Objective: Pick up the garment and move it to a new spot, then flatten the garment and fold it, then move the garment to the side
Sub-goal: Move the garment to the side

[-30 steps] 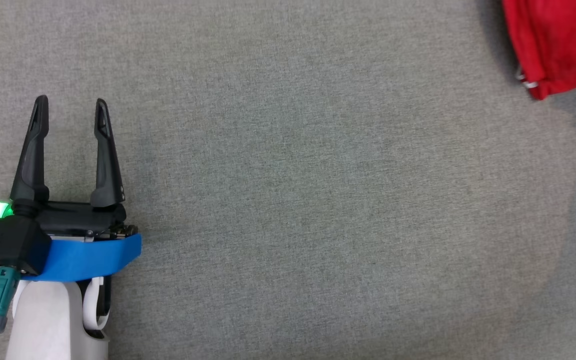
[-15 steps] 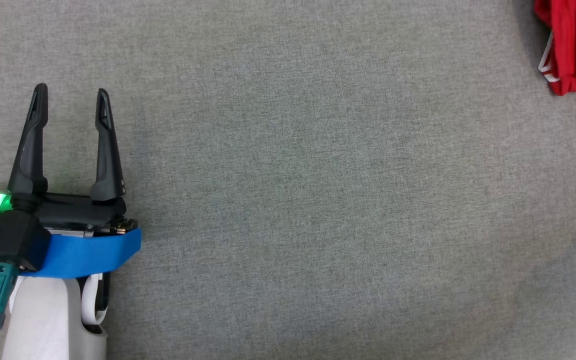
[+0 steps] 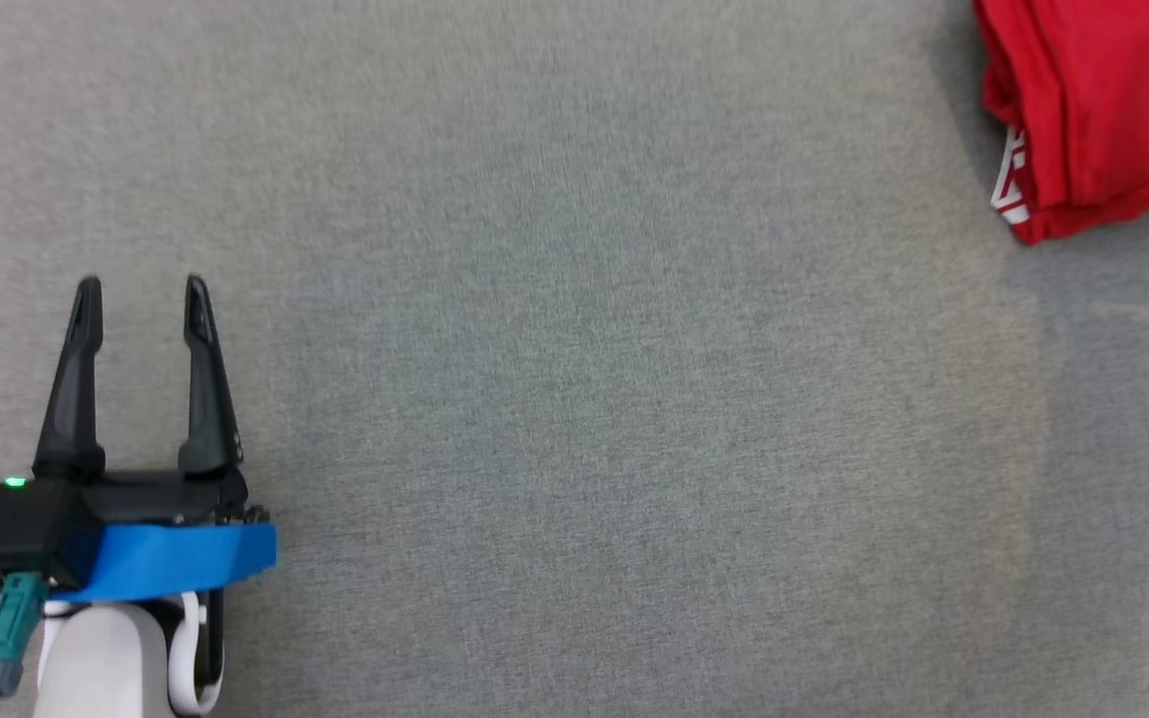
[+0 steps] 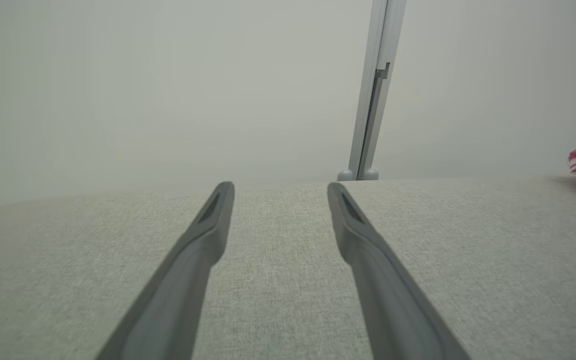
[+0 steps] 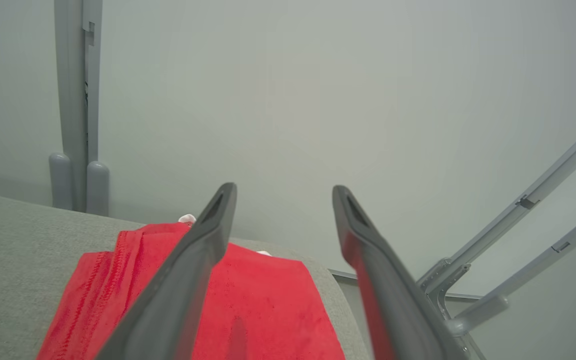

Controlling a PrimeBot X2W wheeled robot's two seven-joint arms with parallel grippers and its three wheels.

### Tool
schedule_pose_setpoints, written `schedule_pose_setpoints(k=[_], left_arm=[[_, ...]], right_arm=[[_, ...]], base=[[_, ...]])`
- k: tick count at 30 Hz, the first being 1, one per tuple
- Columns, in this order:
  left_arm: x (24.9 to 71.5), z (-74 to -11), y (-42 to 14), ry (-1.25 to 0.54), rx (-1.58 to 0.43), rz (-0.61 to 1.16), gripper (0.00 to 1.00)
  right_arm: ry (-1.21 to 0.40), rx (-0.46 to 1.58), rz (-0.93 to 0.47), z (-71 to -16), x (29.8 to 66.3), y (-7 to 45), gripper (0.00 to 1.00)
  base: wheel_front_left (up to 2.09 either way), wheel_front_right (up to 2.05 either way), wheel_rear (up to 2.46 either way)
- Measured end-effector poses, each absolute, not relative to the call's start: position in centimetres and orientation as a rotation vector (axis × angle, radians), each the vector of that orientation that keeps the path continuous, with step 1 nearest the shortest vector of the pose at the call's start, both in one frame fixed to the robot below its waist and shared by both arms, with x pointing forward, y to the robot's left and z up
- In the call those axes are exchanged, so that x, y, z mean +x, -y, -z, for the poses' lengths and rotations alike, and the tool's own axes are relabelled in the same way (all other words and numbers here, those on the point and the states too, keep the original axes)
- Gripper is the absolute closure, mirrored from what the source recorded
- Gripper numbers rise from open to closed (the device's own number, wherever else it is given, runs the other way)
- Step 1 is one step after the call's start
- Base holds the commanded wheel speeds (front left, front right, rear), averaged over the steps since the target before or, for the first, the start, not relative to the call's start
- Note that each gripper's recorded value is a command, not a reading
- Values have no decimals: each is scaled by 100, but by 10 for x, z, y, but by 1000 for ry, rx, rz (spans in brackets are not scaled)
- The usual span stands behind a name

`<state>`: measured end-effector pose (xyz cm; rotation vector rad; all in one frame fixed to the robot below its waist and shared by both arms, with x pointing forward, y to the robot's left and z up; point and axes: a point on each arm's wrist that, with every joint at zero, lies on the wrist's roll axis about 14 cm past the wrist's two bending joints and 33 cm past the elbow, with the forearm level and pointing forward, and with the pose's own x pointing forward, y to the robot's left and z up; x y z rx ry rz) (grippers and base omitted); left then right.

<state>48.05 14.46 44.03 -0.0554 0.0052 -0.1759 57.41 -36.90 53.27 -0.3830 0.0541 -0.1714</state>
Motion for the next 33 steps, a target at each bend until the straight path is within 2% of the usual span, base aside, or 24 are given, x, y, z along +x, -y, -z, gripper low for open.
schedule_pose_setpoints(k=[9,13,26,33], left_arm=[[446,-466,-161,14,-53,119,0],[433,-478,-165,33,-57,104,0],[388,-492,-180,46,-64,49,0],[375,-489,-188,34,-59,23,0]], right_arm=[[113,-247,-9,-560,541,274,0],[122,-175,-53,-553,517,246,0],[97,10,-96,-524,442,201,0],[98,63,-89,-517,417,190,0]], base=[[0,0,0],[0,0,0],[0,0,0],[0,0,0]])
